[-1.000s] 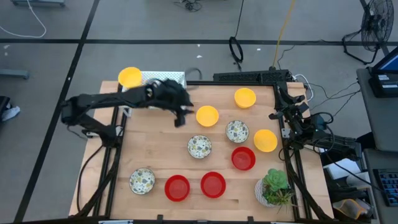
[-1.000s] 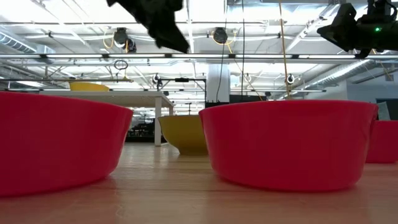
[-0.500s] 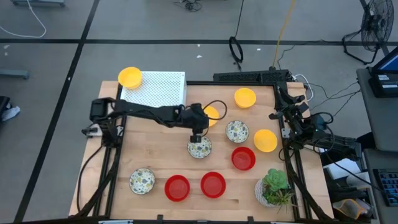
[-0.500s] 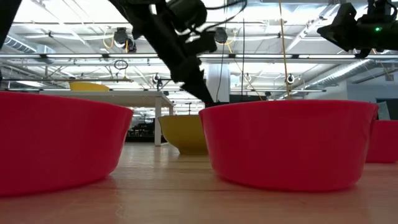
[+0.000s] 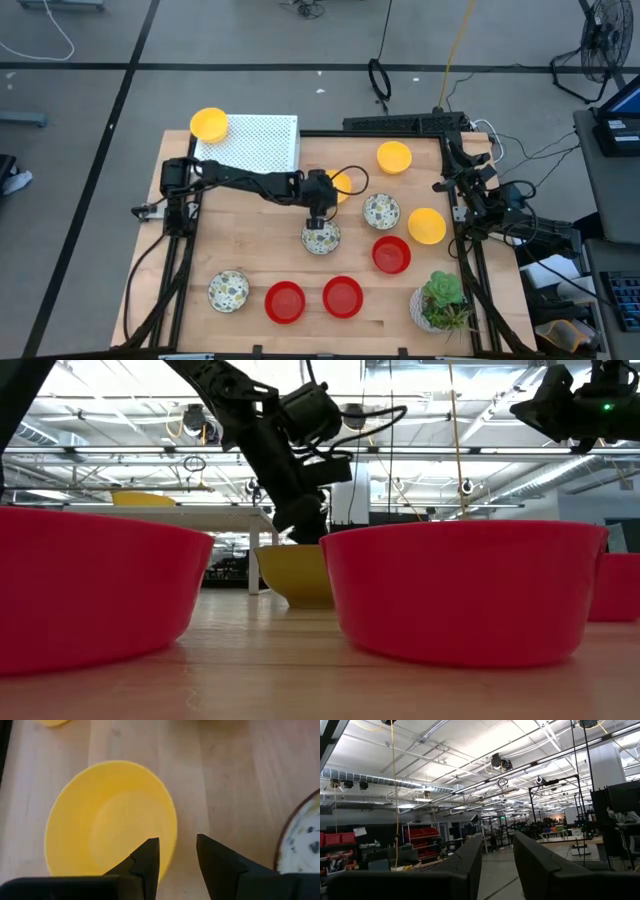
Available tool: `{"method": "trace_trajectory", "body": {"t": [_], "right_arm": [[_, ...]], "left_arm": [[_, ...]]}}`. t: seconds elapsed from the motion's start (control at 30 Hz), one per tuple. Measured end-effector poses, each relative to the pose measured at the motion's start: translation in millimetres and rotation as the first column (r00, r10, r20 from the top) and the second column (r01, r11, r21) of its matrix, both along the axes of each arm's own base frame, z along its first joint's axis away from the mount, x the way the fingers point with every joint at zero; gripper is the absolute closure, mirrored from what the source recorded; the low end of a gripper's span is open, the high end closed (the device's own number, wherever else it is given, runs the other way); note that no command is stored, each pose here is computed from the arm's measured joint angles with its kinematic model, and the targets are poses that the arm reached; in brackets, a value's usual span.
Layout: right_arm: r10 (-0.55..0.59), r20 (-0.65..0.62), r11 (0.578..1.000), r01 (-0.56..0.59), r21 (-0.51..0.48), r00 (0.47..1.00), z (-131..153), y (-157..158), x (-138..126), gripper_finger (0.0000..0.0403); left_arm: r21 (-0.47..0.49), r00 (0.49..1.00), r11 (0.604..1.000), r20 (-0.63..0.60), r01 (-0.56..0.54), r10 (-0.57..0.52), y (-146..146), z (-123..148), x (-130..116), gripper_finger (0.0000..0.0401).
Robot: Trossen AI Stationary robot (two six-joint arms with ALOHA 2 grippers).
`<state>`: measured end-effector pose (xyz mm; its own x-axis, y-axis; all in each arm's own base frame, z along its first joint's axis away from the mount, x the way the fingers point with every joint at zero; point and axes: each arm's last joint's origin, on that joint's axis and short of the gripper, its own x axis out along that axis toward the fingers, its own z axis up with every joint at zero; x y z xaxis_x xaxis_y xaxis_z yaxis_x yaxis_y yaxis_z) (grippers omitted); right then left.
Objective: Pick & Place Mini bowls
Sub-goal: Stack the yellow bowl on top of the other yellow bowl on the shelf
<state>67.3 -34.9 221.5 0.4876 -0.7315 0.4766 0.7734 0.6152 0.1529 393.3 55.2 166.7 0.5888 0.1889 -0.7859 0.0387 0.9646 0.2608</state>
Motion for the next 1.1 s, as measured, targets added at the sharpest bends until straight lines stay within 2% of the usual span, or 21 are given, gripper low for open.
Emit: {"method": "trace_trajectory", "body": {"t": [0.2, 0.4, 0.57, 0.67, 0.83, 1.0, 1.1], "right_arm": [[0.000, -0.001, 1.000, 0.000, 0.000, 1.000, 0, 0, 0, 0.0300], [-0.001, 0.000, 1.000, 0.001, 0.000, 1.000, 0, 0, 0, 0.0300], [-0.001, -0.001, 1.000, 0.001, 0.000, 1.000, 0, 0, 0, 0.0300], [0.000, 0.000, 1.000, 0.000, 0.000, 1.000, 0, 0, 0, 0.0300], [0.000, -0.002, 1.000, 0.000, 0.001, 1.000, 0, 0, 0, 0.0300], [0.000, 0.000, 1.000, 0.000, 0.000, 1.000, 0, 0, 0, 0.0300], [0.000, 0.000, 1.000, 0.000, 0.000, 1.000, 0, 0, 0, 0.0300]], "left_arm": [[0.020, 0.999, 0.999, -0.002, 0.043, -0.043, 1, -6, 3, 0.0268], [0.028, 0.998, 0.998, -0.037, 0.051, -0.049, 7, -17, 4, 0.0268], [0.030, 0.999, 0.999, -0.019, 0.045, -0.044, 8, -15, 4, 0.0273], [0.028, 0.999, 0.999, -0.024, 0.045, -0.045, 8, -15, 4, 0.0303], [-0.003, 0.999, 0.999, -0.023, 0.043, -0.043, 7, -16, 4, 0.0387], [0.003, 0.999, 0.999, 0.015, 0.043, -0.043, 6, -7, 4, 0.0390], [0.018, 0.996, 0.999, 0.078, 0.050, -0.051, 3, 10, 4, 0.0395]]}}
